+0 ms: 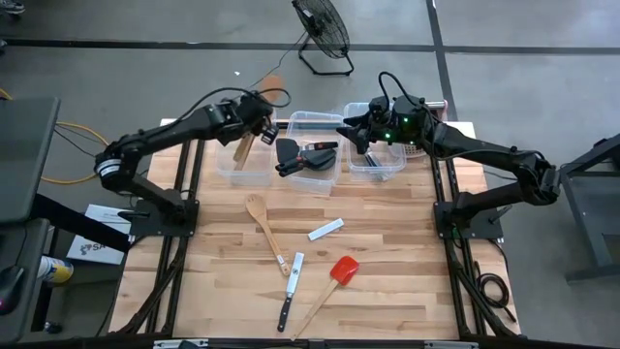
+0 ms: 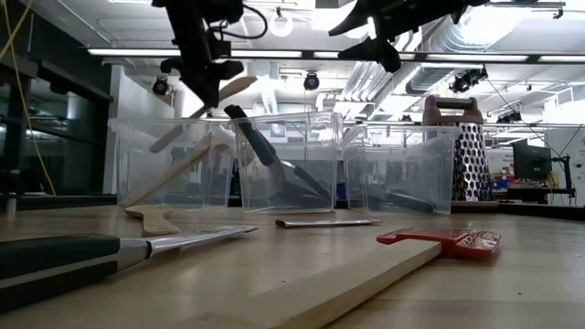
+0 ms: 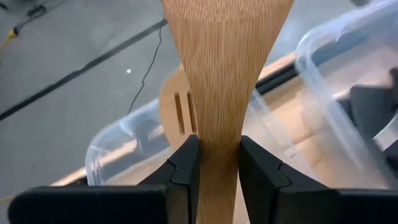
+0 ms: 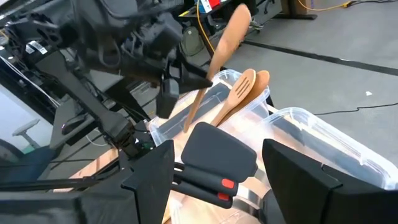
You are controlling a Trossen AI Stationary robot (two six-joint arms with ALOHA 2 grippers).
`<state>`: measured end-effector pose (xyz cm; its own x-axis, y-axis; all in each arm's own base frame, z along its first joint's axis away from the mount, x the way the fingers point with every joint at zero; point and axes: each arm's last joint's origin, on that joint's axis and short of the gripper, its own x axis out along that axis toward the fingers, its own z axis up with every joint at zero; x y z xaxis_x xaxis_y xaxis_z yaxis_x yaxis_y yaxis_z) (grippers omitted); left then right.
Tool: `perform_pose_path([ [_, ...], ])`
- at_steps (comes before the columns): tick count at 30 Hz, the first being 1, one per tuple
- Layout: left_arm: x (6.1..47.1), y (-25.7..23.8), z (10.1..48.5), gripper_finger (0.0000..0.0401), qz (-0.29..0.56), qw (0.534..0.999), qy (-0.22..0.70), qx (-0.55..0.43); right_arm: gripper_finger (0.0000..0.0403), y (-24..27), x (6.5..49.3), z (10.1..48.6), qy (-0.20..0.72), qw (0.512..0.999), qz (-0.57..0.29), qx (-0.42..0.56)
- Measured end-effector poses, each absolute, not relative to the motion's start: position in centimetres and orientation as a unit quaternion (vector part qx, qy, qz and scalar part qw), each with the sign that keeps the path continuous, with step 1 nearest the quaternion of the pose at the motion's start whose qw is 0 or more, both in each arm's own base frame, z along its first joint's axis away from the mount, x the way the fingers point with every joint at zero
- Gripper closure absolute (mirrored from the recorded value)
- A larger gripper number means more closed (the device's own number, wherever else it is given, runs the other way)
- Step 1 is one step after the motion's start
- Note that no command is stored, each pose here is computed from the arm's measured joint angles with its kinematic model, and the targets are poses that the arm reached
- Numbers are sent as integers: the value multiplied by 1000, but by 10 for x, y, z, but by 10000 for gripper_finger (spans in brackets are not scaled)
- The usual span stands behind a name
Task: Pick & Place Kitchen Items
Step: Put the wooden serving spoon into the left bin
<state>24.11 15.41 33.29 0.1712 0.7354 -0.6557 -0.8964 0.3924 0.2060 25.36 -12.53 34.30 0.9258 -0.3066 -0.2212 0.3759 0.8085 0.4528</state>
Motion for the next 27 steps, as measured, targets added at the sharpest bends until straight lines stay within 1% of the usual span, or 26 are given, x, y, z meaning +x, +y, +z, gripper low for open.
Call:
perform_pose_path([
  [12, 236, 151, 292, 325, 573, 720, 355, -162, 167, -126, 253, 343, 65, 944, -191, 261],
  [18, 233, 150, 278, 325, 587, 705, 353, -182, 167, -126, 253, 343, 65, 944, -191, 261],
  [27, 230, 148, 259, 325, 597, 695, 347, -198, 167, -126, 253, 343, 66, 944, -191, 260],
])
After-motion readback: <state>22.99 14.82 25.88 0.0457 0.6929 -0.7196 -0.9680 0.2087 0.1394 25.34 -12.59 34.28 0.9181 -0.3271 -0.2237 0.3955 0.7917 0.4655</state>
